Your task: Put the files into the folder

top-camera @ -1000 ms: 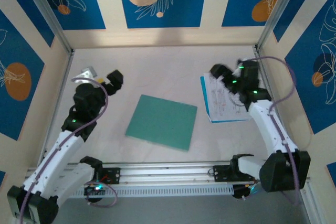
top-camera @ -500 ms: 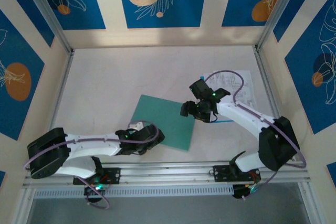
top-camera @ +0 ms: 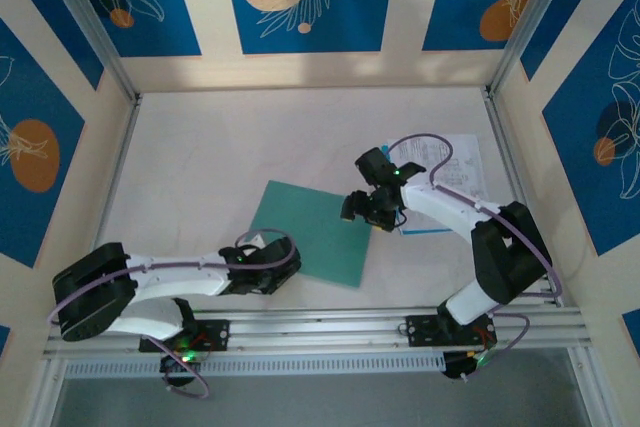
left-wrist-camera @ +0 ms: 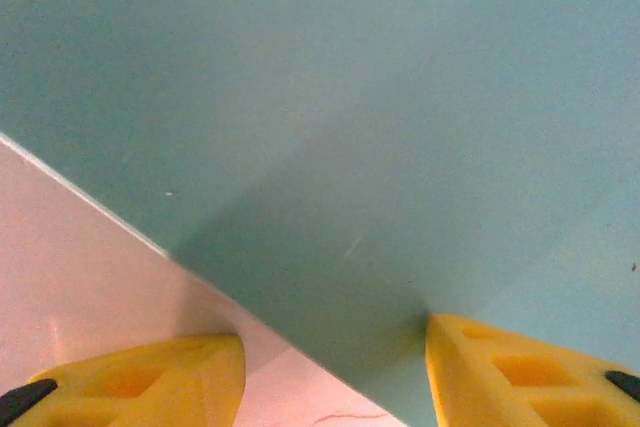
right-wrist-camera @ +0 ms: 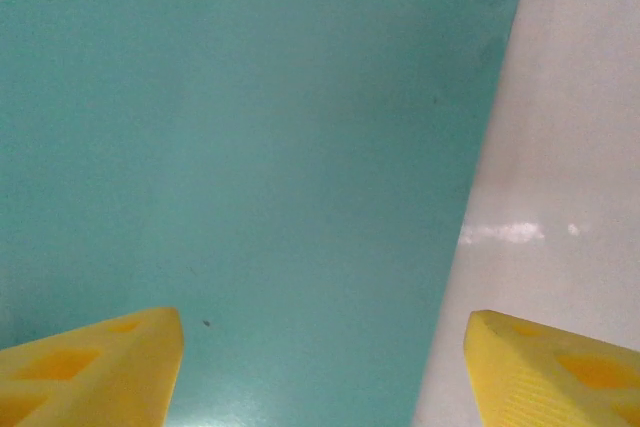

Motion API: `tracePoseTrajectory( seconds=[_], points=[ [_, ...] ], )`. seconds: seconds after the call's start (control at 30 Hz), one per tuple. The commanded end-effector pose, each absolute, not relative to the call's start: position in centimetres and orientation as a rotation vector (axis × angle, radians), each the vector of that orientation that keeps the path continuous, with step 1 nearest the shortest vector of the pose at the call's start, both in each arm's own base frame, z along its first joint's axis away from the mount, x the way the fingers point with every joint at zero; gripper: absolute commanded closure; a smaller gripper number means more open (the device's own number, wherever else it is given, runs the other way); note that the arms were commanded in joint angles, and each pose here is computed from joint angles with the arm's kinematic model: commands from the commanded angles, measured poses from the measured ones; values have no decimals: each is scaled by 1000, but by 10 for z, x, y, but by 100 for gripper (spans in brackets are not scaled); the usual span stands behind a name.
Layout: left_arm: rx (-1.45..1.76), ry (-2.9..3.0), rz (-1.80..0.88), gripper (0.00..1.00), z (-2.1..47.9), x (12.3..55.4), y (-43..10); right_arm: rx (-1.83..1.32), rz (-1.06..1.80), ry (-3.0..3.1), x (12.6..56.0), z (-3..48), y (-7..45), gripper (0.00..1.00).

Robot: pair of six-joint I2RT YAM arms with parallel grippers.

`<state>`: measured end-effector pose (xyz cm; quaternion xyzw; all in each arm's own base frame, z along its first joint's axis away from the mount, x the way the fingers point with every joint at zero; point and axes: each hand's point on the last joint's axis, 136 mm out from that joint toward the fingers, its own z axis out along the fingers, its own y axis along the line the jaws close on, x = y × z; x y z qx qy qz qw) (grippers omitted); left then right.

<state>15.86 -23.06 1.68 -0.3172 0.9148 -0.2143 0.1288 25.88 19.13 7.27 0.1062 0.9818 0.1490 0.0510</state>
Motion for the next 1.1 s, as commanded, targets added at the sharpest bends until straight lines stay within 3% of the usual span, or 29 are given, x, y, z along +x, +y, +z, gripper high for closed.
tracePoseTrajectory(
  seconds=[0.0, 0.4, 0.57, 1.07],
  points=[
    [-978, 2472, -647, 48, 12, 206, -216, 342, 571, 2953, 282, 84, 199, 25],
    [-936, 2472, -701, 47, 24, 234, -199, 433, 640, 2940, 374, 74, 209, 25],
    [-890, 2470, -725, 47, 39, 238, -203, 453, 635, 2976, 392, 61, 215, 26],
    [-876, 2471, -716, 46, 40, 261, -196, 535, 555, 3113, 349, 23, 206, 28]
  ],
)
